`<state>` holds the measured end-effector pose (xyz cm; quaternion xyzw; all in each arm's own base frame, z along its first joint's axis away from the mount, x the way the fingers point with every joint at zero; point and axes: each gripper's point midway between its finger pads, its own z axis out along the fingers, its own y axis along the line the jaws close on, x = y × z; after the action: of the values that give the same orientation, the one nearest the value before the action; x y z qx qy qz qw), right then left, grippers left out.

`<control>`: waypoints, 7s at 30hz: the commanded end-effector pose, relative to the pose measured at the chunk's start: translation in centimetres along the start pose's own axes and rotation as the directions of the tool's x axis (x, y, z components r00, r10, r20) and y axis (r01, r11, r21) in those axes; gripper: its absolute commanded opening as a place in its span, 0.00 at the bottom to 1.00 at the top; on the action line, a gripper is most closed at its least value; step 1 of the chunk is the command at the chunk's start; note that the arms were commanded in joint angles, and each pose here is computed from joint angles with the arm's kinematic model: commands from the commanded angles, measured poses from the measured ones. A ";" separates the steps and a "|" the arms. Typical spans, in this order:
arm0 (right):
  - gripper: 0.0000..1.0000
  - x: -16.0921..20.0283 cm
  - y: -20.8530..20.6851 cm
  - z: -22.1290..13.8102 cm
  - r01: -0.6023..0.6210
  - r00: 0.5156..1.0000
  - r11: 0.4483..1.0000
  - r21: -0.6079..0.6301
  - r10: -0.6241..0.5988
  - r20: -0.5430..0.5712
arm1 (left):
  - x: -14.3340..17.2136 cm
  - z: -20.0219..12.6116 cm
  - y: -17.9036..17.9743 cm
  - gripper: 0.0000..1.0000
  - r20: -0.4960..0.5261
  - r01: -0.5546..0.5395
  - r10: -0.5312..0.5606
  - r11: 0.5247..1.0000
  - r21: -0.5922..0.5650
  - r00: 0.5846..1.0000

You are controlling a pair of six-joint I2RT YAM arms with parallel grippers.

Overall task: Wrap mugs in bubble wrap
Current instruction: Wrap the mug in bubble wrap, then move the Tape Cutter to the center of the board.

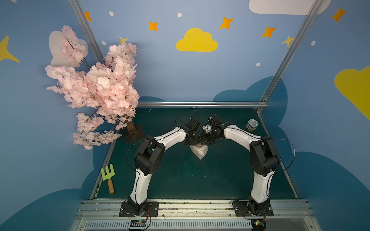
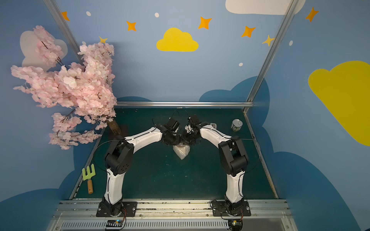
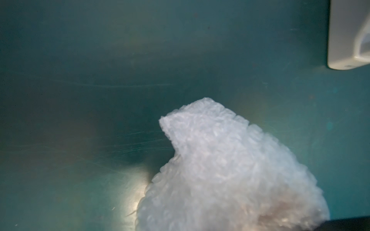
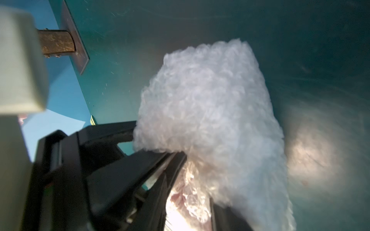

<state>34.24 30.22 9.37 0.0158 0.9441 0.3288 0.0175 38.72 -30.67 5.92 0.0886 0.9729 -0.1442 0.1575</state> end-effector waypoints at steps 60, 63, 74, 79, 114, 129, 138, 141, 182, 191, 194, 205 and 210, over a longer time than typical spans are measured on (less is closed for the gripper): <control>0.00 1.9 -2.9 -1.4 -0.109 0.992 0.994 0.026 0.110 -0.059 | -0.8 -8.6 -1.5 0.61 0.139 -0.031 0.032 0.999 -0.005 0.990; 0.00 2.5 -3.7 -0.5 -0.070 0.995 0.992 0.108 0.077 -0.068 | 0.0 -8.0 -1.0 0.61 0.117 -0.023 0.024 1.000 -0.010 0.993; 0.00 3.5 -5.5 1.7 0.077 0.990 0.943 0.324 -0.033 -0.139 | 1.7 -7.6 1.8 0.60 0.111 0.036 -0.032 0.999 -0.035 0.993; 0.03 3.2 -3.8 0.3 0.108 0.990 0.944 0.310 -0.073 -0.124 | 1.1 -8.4 2.2 0.60 0.136 0.046 -0.040 0.998 -0.041 0.990; 0.74 -8.2 -9.4 -12.5 0.035 0.977 0.922 0.386 -0.113 0.179 | -3.5 -9.9 2.0 0.72 0.204 0.037 -0.038 0.999 0.010 0.978; 0.84 -16.7 -18.0 -11.8 -0.121 0.961 0.793 0.597 -0.058 0.272 | -3.9 -8.9 1.9 0.82 0.160 0.040 -0.053 0.996 0.083 0.986; 0.82 -17.6 -18.8 -10.2 -0.172 0.963 0.804 0.570 0.015 0.269 | -4.0 -8.5 2.2 0.83 0.147 0.052 -0.069 0.991 0.122 0.987; 0.80 -17.3 -19.1 -9.5 -0.182 0.966 0.804 0.566 0.038 0.257 | -4.1 -8.5 2.4 0.83 0.148 0.055 -0.073 0.991 0.126 0.986; 0.78 -9.5 -9.3 -6.2 0.324 0.915 0.782 0.533 -0.403 0.035 | -11.6 -2.7 -2.3 0.82 0.078 -0.005 -0.023 0.939 0.343 0.997; 0.79 -7.9 -8.7 -9.8 0.163 0.952 0.914 0.371 -0.244 0.183 | -12.3 -1.3 -4.2 0.75 0.080 -0.110 0.084 0.899 0.424 0.993; 0.79 -7.5 -8.8 -10.0 0.120 0.960 0.949 0.292 -0.186 0.210 | -11.9 -0.5 -5.0 0.73 0.076 -0.140 0.119 0.885 0.445 0.990; 0.79 -10.5 -10.0 -6.5 -0.023 0.960 0.995 0.100 -0.006 0.279 | -11.9 1.5 -6.5 0.69 0.075 -0.155 0.136 0.861 0.485 0.988; 0.79 -11.6 -10.8 -5.3 -0.039 0.956 0.993 0.110 0.005 0.294 | -11.6 2.4 -7.0 0.67 0.075 -0.158 0.139 0.864 0.479 0.987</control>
<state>43.94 17.60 6.61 0.0647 0.9569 0.2495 0.1339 48.80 -38.74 9.12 0.1875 0.8987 -0.3646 0.1558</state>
